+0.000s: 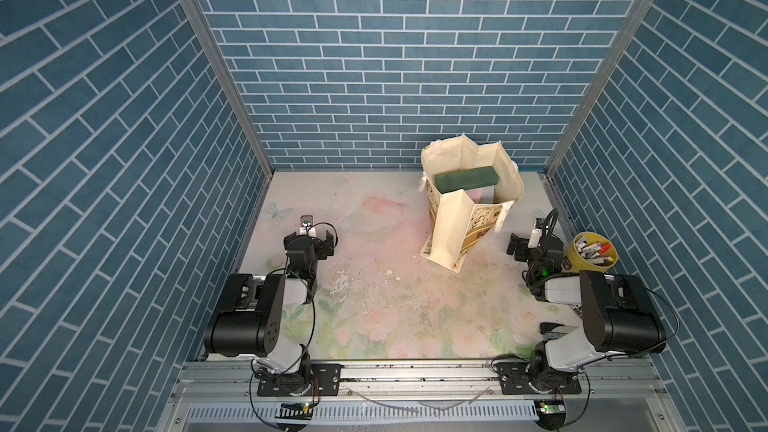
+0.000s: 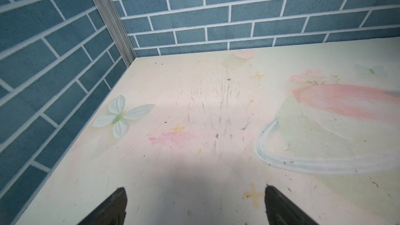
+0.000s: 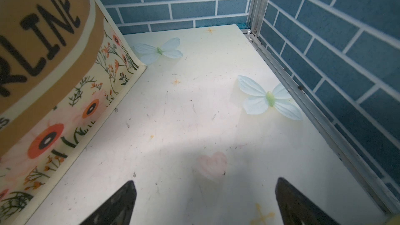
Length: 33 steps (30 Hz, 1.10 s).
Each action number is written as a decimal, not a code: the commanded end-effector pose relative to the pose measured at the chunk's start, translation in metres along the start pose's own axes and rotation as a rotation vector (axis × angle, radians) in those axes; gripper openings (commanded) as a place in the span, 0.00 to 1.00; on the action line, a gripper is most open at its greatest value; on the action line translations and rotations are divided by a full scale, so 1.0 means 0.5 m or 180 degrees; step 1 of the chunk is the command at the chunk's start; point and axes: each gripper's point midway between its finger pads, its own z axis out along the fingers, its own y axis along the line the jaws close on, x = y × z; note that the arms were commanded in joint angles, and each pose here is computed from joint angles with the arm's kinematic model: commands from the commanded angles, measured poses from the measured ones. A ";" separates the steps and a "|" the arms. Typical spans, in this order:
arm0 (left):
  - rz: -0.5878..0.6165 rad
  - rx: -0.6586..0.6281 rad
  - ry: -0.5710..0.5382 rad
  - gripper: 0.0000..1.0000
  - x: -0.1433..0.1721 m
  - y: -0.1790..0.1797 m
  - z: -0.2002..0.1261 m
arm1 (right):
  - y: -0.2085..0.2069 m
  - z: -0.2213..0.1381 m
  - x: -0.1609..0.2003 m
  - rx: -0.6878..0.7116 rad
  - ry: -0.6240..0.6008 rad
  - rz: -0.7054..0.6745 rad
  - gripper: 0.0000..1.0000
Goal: Take out the pencil case from the canvas bag
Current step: Adjust the canvas bag at the center of the board.
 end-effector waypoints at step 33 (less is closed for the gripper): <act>-0.1121 0.0281 -0.0003 0.82 -0.334 0.010 -0.154 | 0.023 -0.152 -0.206 -0.0144 0.0630 0.0771 0.80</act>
